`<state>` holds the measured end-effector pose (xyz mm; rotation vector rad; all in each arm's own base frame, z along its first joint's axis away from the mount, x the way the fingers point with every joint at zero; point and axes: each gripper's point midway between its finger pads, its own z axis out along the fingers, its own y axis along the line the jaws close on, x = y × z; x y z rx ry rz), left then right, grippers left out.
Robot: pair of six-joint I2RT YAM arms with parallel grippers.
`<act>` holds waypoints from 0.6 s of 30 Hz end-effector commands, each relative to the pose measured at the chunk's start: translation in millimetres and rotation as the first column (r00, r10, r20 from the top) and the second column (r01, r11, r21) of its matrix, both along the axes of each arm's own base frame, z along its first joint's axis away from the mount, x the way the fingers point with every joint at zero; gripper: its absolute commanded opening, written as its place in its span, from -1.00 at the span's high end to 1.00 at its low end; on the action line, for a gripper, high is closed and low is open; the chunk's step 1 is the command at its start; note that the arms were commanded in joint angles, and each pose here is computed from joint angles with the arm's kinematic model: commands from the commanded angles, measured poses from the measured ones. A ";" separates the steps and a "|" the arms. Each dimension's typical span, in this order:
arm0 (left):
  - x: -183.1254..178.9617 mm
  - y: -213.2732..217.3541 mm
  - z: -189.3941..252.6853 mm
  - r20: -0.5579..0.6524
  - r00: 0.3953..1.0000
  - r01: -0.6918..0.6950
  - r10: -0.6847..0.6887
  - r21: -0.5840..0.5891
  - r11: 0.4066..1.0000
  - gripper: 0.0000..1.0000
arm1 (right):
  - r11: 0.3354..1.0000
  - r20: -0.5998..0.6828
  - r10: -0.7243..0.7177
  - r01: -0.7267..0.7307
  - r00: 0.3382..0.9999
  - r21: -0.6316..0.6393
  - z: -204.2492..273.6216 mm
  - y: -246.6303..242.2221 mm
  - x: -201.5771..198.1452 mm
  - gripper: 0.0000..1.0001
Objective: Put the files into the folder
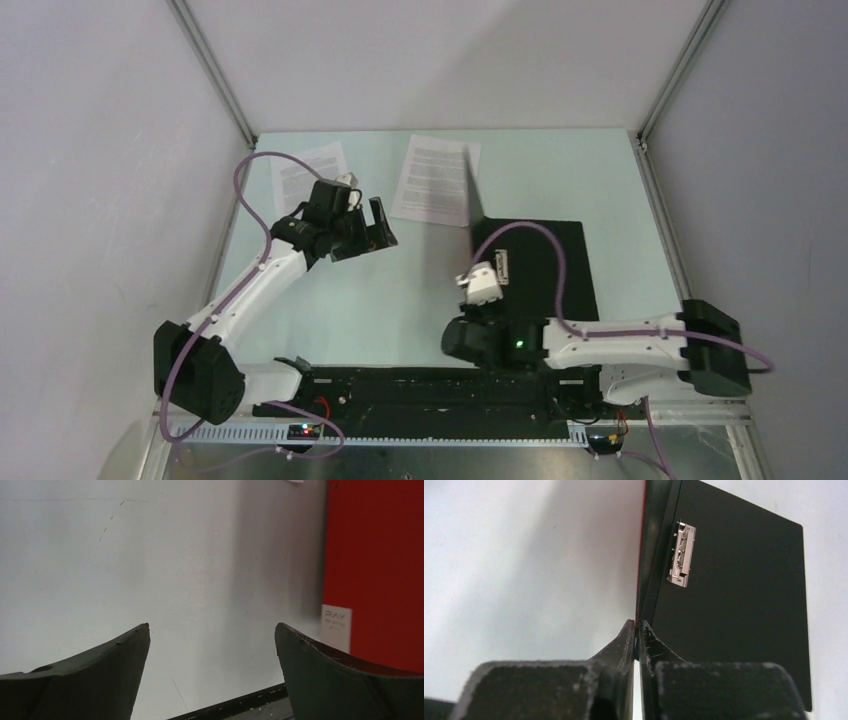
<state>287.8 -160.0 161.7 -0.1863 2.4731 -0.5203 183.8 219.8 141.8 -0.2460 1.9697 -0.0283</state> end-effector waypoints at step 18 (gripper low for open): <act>21.1 37.9 15.6 0.037 0.992 -0.119 0.120 -0.038 0.992 -0.99 | 0.926 -0.215 0.345 -0.295 0.914 0.236 41.3 54.8 -2.3 -0.79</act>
